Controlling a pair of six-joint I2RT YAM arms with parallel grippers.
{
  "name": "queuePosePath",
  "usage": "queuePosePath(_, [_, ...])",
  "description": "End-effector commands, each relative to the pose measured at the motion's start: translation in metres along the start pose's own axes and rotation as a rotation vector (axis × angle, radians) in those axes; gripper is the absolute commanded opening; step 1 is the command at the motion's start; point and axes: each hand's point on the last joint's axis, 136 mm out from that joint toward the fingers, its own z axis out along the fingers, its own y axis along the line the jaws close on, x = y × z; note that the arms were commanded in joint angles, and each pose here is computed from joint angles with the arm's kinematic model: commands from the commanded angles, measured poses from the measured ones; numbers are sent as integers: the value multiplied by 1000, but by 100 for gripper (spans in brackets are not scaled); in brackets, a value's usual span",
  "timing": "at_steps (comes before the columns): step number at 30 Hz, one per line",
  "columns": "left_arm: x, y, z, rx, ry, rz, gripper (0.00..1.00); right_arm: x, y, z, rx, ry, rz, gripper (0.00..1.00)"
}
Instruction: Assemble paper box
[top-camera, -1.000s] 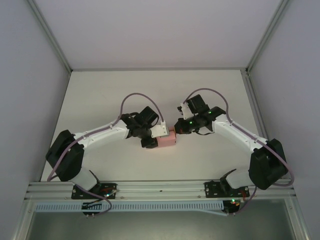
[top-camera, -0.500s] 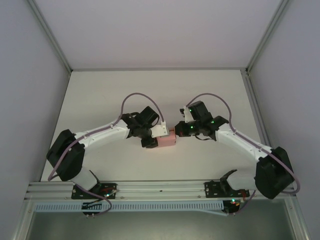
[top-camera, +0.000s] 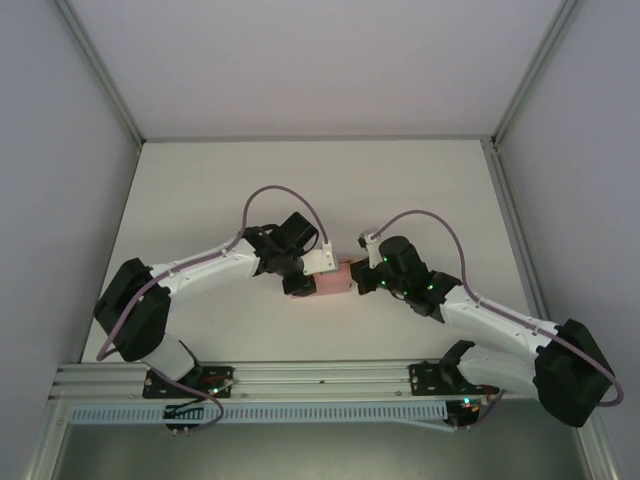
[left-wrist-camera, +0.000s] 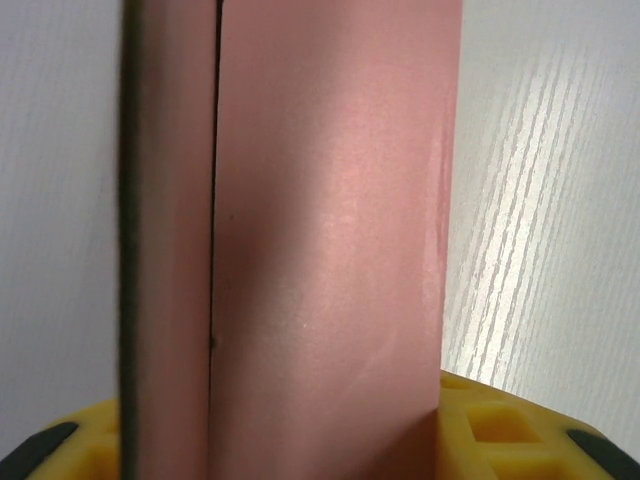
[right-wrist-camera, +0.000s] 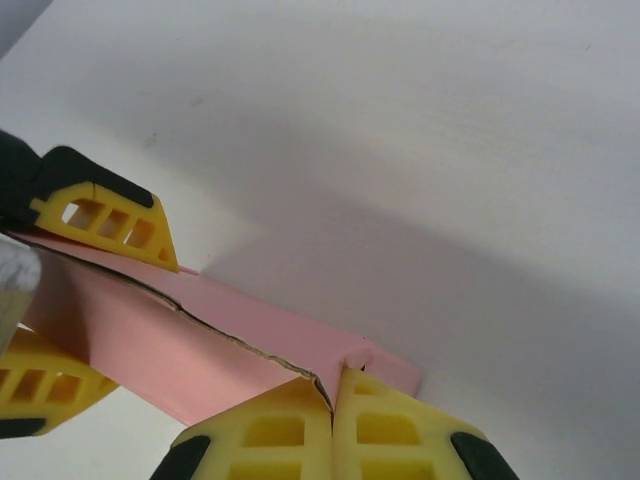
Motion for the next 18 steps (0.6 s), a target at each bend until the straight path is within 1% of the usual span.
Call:
queuePosePath(1, [-8,23,1,-68,-24,-79,46,12,8,-2,-2,-1,-118,0])
queuePosePath(3, [-14,26,-6,-83,-45,-92,51,13,3,-4,36,-19,-119,0])
queuePosePath(4, [-17,27,-11,-93,-62,-95,56,11,0,-5,54,-30,-114,0])
queuePosePath(5, [-20,29,-15,-101,-76,-101,57,9,0,-6,61,-41,-113,0])
queuePosePath(7, [-27,31,-26,-120,-113,-117,68,5,2,-8,61,-64,-102,0])
queuePosePath(8, [-29,32,-32,-128,-130,-129,71,4,4,-8,56,-70,-97,0])
queuePosePath(9, [-32,32,-37,-134,-146,-145,80,3,4,-8,64,-74,-92,0])
queuePosePath(10, [-35,34,-43,-149,-166,-170,85,2,5,-7,68,-76,-93,0])
queuePosePath(11, [-37,35,-49,-160,-183,-194,87,2,7,-7,69,-76,-94,0])
queuePosePath(13, [-40,38,-64,-193,-228,-247,97,2,6,-7,88,-69,-88,0])
queuePosePath(14, [-39,40,-70,-209,-244,-278,100,3,5,-6,101,-58,-82,0])
queuePosePath(16, [-36,42,-83,-241,-274,-355,100,4,0,-4,135,-39,-66,0])
queuePosePath(18, [-28,44,-90,-275,-277,-427,100,4,0,-2,151,-13,-63,0])
